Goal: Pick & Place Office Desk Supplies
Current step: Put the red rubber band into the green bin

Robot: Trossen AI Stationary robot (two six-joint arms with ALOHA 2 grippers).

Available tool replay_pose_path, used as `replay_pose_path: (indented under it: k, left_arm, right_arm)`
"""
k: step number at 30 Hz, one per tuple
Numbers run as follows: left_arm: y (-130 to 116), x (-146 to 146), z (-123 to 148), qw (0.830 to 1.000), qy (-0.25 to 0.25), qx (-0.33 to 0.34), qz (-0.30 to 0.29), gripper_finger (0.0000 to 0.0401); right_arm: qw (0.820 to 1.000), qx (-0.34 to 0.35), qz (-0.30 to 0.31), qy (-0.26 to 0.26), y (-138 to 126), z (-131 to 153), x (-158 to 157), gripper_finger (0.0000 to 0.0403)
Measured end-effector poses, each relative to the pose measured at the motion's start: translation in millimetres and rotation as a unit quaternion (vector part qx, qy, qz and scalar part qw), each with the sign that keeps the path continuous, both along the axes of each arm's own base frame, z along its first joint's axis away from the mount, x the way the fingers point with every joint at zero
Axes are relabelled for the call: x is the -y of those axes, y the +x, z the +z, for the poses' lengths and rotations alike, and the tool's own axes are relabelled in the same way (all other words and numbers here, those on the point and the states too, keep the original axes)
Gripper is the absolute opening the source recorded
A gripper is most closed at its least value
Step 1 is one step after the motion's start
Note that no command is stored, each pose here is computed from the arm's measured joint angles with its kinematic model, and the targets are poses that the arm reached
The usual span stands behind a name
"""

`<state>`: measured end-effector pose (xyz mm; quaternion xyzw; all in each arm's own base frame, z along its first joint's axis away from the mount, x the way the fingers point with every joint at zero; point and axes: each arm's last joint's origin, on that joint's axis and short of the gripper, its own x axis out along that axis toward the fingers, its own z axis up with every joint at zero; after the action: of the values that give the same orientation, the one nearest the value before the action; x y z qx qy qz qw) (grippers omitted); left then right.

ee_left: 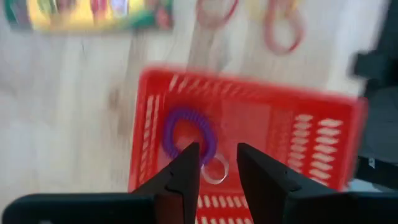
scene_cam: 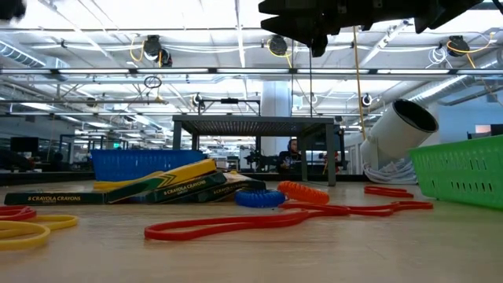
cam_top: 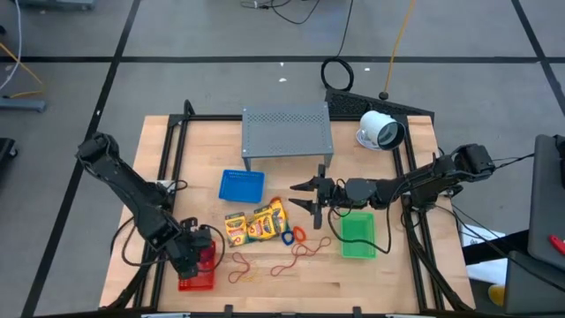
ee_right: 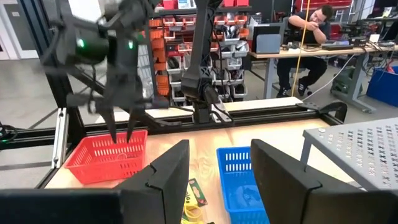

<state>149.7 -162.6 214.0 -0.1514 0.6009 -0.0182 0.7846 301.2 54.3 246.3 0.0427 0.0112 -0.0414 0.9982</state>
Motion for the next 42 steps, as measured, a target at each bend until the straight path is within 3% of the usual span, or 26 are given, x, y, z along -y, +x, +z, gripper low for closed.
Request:
replay_pose_path:
  k: [6, 10, 16, 22, 31, 42]
  left_arm:
    - [9, 2, 38, 0.996, 0.043, 0.08, -0.02, 0.0117]
    - [19, 3, 44, 0.991, 0.055, 0.117, -0.045, 0.0117]
    - [40, 0, 31, 0.986, 0.095, 0.106, -0.087, 0.0118]
    - [60, -2, 12, 0.985, 0.095, 0.067, -0.126, 0.0118]
    - [81, 5, -8, 0.975, 0.115, 0.086, -0.167, 0.0118]
    - [99, 11, -32, 0.974, 0.095, 0.076, -0.193, 0.0118]
  right_arm:
    - [1.0, 0.0, 0.0, 0.0, 0, 0, 0, 0.016]
    - [1.0, 0.0, 0.0, 0.0, 0, 0, 0, 0.016]
    - [1.0, -0.003, 0.0, -0.001, 0, -1, 0, 0.016]
    - [1.0, -0.005, 0.0, -0.001, 0, -1, 0, 0.016]
    - [1.0, -0.007, 0.0, -0.001, 0, -1, 0, 0.016]
    - [1.0, -0.008, 0.0, -0.002, 0, -1, 0, 0.016]
